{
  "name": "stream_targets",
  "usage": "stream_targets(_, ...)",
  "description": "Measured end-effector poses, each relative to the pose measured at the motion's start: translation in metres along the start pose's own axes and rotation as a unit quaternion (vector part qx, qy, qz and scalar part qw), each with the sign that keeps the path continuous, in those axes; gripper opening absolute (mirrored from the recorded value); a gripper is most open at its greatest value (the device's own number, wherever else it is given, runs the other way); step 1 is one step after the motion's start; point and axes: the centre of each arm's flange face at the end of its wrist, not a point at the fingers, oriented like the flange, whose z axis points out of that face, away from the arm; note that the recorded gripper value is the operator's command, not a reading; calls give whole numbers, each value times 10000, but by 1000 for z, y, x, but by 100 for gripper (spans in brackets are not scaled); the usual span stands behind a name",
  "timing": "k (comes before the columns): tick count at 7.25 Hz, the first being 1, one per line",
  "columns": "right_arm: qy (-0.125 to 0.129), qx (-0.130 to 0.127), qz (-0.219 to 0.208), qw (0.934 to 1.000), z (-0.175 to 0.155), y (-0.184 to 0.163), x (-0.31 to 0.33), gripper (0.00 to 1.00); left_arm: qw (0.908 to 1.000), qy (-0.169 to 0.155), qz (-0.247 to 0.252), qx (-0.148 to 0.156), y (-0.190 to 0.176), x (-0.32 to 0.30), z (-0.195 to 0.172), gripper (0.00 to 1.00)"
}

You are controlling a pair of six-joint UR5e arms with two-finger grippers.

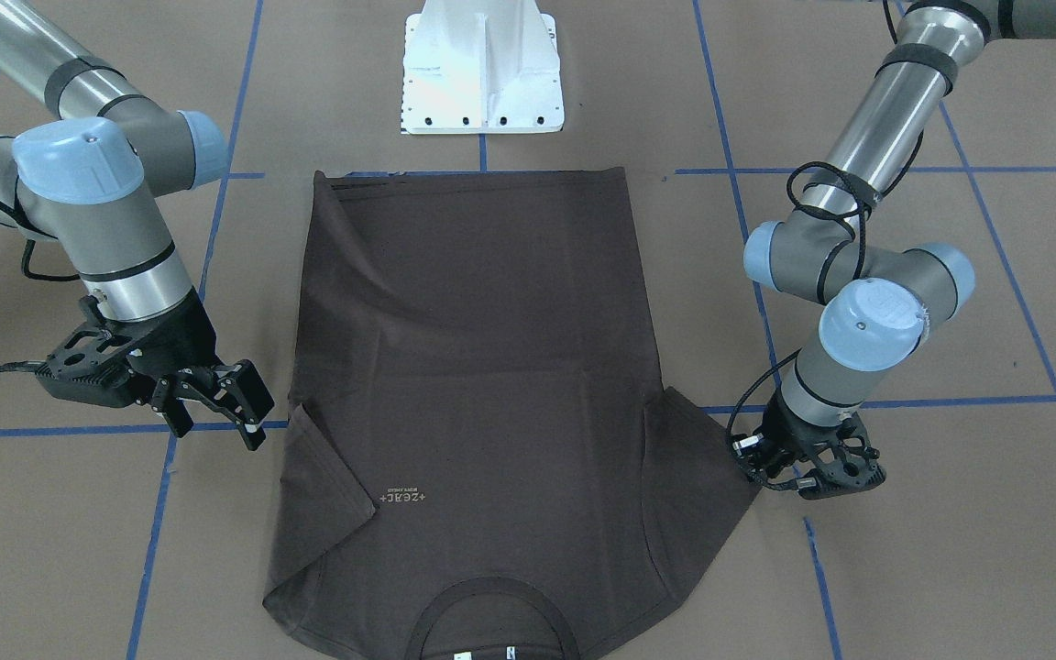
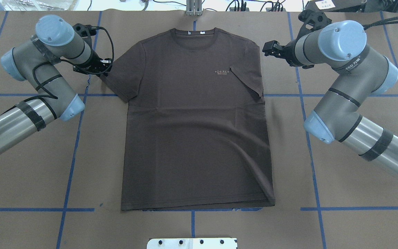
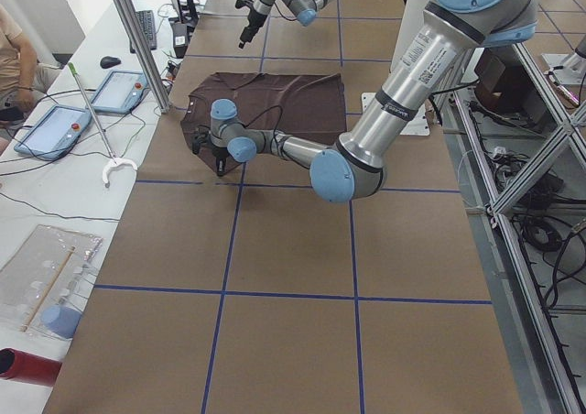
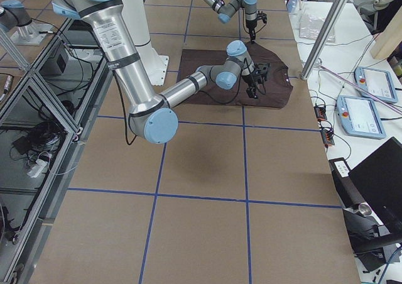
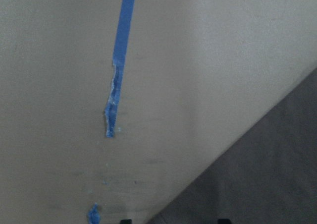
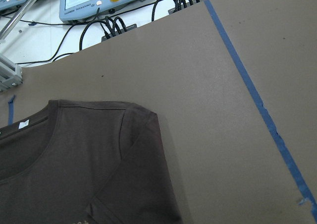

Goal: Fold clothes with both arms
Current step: 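Bring the left gripper to the shirt's far shoulder while the right gripper repositions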

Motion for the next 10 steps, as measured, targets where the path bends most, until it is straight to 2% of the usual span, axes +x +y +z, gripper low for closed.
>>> stream_targets(3,-18,-3,103,9999,-1,1,-2,100,9999,162,-43,0,-7,21,-20,0)
stream_targets(4,-27,-9,145,9999,-2,1,-2,100,9994,286,-214,36,-7,33,-31,0)
stream_targets(6,-15,-47,178,9998,0,5,-2,100,9943,621,-866,70,-3,78,-56,0)
stream_targets(8,18,-46,185,9998,2,8,3,100,9905,743,-1152,-70,8,141,-49,0)
stream_targets(10,43,-57,183,9998,4,10,7,100,9898,803,-1176,9,3,162,-38,0)
